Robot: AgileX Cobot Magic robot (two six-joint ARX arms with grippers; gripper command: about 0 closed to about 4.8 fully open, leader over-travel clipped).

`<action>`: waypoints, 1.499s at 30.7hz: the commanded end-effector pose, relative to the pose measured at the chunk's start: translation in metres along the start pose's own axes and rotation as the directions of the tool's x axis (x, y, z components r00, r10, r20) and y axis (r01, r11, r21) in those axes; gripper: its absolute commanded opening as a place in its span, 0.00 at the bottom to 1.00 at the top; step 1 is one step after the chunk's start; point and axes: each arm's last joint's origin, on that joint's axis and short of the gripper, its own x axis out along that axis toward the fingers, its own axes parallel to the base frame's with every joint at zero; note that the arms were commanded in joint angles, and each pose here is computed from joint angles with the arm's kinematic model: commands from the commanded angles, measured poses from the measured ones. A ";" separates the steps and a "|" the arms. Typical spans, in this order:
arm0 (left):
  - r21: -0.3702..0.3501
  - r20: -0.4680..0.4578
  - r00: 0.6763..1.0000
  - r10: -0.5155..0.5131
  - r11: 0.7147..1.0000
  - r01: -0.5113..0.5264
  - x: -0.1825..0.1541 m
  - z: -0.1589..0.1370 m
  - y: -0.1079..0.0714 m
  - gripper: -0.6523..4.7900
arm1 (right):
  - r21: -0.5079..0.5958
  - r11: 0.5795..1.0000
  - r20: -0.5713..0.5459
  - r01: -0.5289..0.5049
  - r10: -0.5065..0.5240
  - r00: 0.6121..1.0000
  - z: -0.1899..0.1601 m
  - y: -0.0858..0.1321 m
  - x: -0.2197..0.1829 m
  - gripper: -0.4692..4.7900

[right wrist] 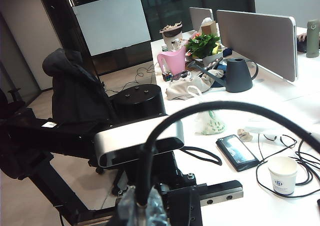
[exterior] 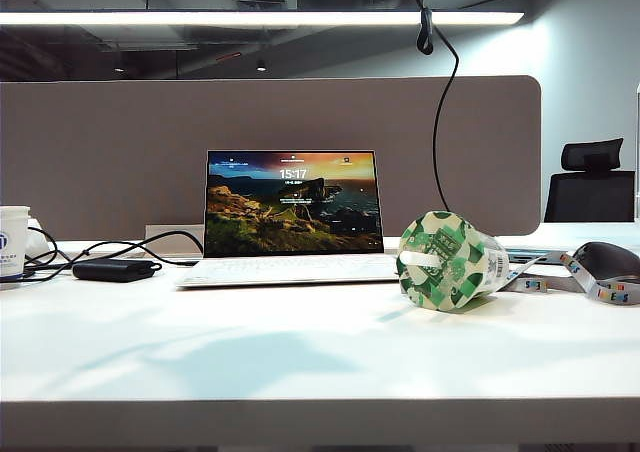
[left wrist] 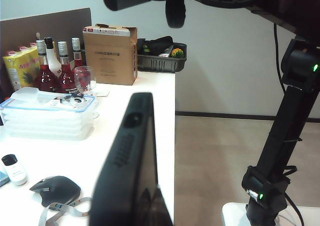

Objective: Pick up the black phone, pick up the charger plug, insert the charger plug into the phone's charging port, and finally place the connected phone back on the desk.

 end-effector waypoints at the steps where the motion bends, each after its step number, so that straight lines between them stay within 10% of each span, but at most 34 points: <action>1: 0.034 0.042 0.999 -0.006 0.999 0.005 -0.001 0.010 -0.002 0.11 | -0.053 0.998 0.008 -0.018 0.018 1.000 0.002 0.004 0.001 0.08; 46: 0.012 0.065 0.997 -0.049 0.999 0.048 -0.001 0.014 -0.004 0.11 | -0.065 0.996 -0.070 -0.055 0.050 0.996 -0.018 -0.002 0.019 0.08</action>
